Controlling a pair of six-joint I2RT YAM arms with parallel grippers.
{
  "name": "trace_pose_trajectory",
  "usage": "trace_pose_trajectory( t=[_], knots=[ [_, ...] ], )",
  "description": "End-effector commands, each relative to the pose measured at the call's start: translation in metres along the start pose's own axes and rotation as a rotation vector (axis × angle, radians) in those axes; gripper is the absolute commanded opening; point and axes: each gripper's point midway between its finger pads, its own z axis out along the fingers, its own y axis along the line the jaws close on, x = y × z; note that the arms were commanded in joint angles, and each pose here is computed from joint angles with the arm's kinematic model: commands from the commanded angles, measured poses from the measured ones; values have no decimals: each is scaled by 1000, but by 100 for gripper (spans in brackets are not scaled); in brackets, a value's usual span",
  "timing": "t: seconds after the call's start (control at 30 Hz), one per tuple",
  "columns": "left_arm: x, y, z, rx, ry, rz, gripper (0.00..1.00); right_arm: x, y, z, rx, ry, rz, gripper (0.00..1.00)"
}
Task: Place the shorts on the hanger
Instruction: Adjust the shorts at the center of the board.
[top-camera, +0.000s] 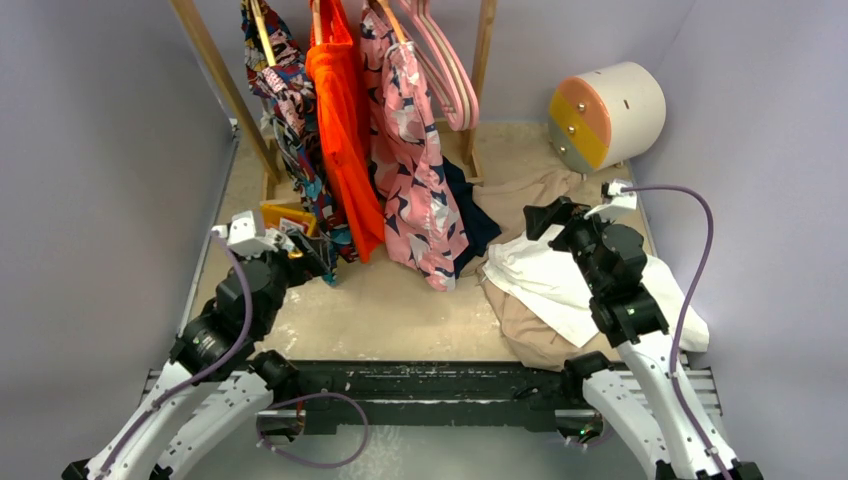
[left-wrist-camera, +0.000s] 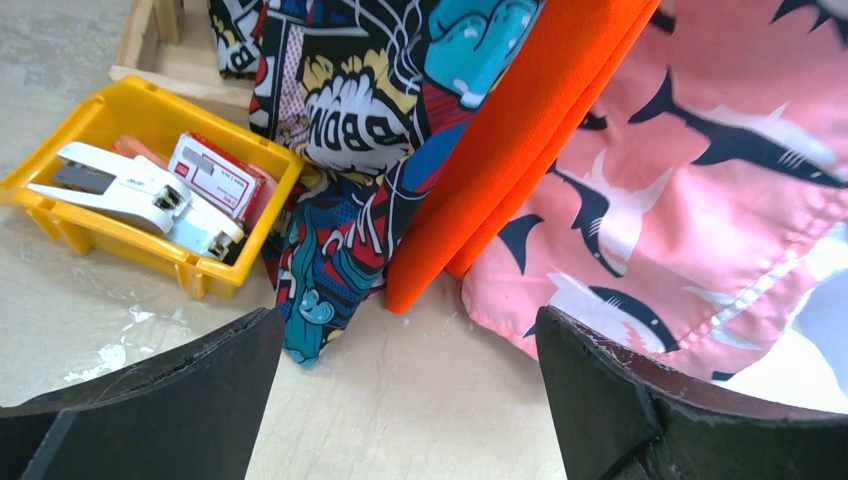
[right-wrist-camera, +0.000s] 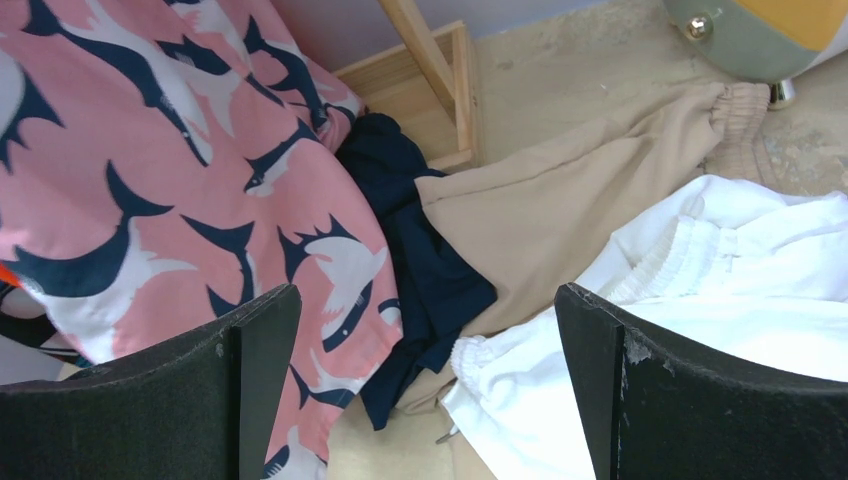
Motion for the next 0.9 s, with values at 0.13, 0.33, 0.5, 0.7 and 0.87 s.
trace_pose_trajectory(
  t=[0.13, 0.33, 0.5, 0.7, 0.87],
  knots=[
    [-28, -1, -13, 26, -97, -36, 96, -22, 0, 0, 30, -46, -30, 99],
    [-20, -10, -8, 54, -56, -15, 96, -27, -2, -2, 40, -58, -51, 99],
    [-24, -7, -12, 57, -83, -36, 96, -48, 1, -6, 66, -61, -92, 97],
    [-28, -2, -15, 42, -108, -53, 95, -22, -1, 18, 103, 102, -79, 94],
    [-27, -1, -14, 35, -101, -52, 93, 36, -6, 40, 73, 246, -31, 81]
  ],
)
